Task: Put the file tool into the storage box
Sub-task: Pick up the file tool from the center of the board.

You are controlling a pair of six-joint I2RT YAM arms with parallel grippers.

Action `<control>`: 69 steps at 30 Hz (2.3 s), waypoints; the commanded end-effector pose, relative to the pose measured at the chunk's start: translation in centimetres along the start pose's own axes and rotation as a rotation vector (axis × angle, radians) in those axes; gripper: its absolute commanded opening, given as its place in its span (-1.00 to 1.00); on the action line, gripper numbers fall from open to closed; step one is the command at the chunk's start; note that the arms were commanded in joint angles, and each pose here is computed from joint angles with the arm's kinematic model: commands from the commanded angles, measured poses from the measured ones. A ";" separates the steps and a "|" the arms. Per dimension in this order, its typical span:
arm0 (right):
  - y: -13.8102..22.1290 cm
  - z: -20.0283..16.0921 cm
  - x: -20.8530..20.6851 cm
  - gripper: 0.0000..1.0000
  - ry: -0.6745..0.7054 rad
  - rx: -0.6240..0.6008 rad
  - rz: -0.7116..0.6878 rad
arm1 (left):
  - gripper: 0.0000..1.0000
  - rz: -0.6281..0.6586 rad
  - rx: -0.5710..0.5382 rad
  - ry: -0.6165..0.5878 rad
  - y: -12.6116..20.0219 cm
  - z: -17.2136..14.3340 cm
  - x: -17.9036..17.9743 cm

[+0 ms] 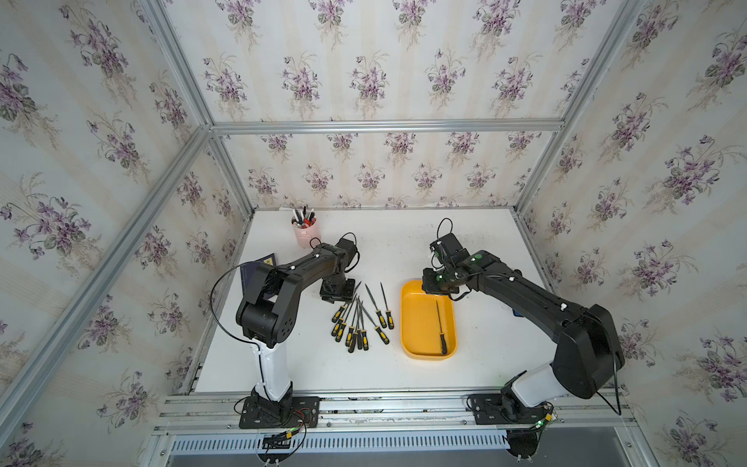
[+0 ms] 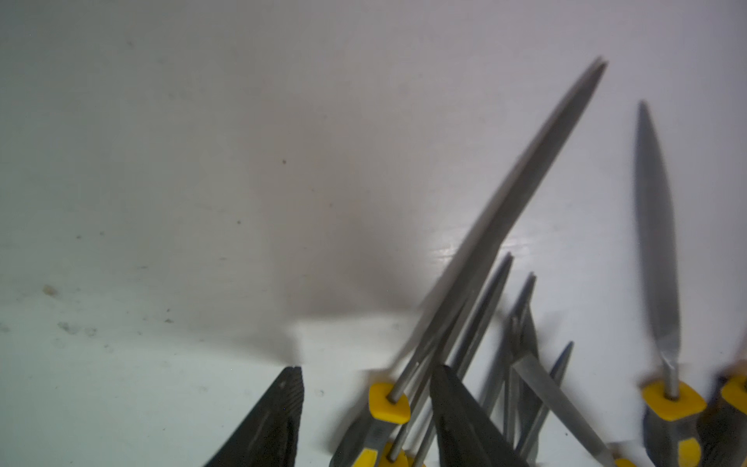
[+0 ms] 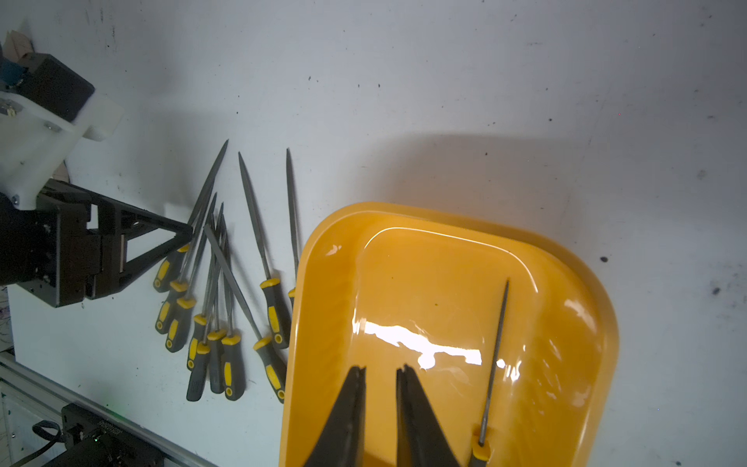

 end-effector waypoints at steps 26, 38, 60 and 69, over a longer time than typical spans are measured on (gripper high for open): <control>-0.7 0.0 0.3 -0.65 -0.017 0.012 0.005 | -0.72 0.024 0.006 -0.049 -0.8 0.7 1.2; -0.8 0.3 0.6 -0.66 -0.023 -0.002 0.020 | -1.00 0.003 -0.032 -0.076 1.8 1.2 1.2; 6.0 7.8 7.3 -0.34 -0.010 -0.342 0.554 | -1.00 -0.755 -0.080 -0.079 19.9 -4.1 -6.1; 6.1 9.2 8.8 -0.29 0.016 -0.392 0.610 | -1.00 -0.846 -0.024 -0.106 20.0 -6.5 -8.8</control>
Point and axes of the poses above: each gripper's point midway between its finger pads, its own y axis back along the fingers, its own x axis along the line the jaws close on, z = x × y, the point moved 5 cm from there along y, back along the fingers, and after that the axes turned 15 degrees about y, right-handed, at the moved point
